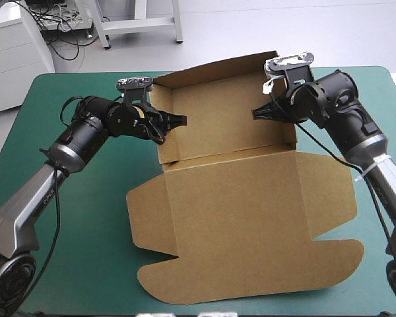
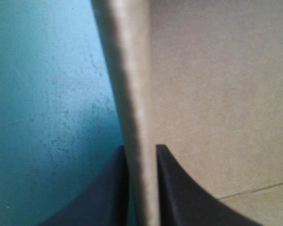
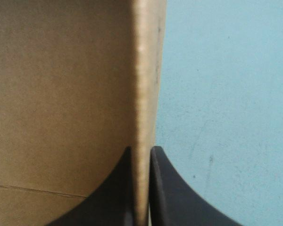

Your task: Fold the box

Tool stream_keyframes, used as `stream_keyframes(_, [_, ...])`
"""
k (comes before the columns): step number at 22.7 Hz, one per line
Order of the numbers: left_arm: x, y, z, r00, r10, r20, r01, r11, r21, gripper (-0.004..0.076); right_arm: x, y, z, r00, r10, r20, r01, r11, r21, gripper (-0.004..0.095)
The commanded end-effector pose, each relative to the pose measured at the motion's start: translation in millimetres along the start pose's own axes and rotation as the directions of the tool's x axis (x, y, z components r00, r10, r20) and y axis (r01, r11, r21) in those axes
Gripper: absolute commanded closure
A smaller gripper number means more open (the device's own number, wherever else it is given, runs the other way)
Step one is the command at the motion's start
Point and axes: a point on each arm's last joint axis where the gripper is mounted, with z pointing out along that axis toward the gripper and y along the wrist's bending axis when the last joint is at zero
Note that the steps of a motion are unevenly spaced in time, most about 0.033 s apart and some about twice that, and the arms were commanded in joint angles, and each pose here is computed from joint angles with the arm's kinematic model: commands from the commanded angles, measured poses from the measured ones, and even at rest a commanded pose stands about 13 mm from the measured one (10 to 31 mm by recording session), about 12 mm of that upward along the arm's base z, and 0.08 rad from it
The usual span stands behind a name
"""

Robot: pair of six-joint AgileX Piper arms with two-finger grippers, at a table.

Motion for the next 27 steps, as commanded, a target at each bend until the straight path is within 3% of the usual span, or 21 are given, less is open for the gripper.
stream_keyframes(1, [-13, -12, -28, 0.991, -0.021, 0.135, 0.01, 0.996, 0.086, 0.0754, -12, 3, -34, 0.987, 0.048, 0.152, -0.036, 0.996, -0.082, 0.0916])
stream_keyframes(6, [-14, -13, -36, 0.987, -0.017, 0.16, 0.002, 0.996, 0.092, 0.0756, -13, 1, -34, 0.986, 0.066, 0.153, -0.055, 0.996, -0.075, 0.0916])
stream_keyframes(10, [-13, -10, -40, 0.986, 0.078, 0.145, -0.08, 0.997, 0.006, 0.0756, -12, 1, -33, 0.988, 0.066, 0.142, -0.056, 0.996, -0.072, 0.0916])
stream_keyframes(14, [-17, -6, -27, 0.989, 0.148, -0.002, -0.147, 0.983, -0.107, 0.0756, -10, 4, -15, 0.994, 0.06, 0.087, -0.055, 0.996, -0.065, 0.0916])
stream_keyframes(18, [-25, -5, 10, 0.978, 0.156, -0.139, -0.177, 0.972, -0.153, 0.0756, 6, 5, 42, 0.983, 0.061, -0.172, -0.067, 0.997, -0.028, 0.0916])
stream_keyframes(22, [-18, 2, 49, 0.941, 0.118, -0.318, -0.191, 0.959, -0.21, 0.0756, 27, 2, 99, 0.911, 0.044, -0.41, -0.085, 0.993, -0.083, 0.0916])
stream_keyframes(27, [-7, 4, 83, 0.912, 0.078, -0.403, -0.166, 0.968, -0.188, 0.0756, 34, 3, 122, 0.885, 0.034, -0.464, -0.073, 0.995, -0.066, 0.0916])
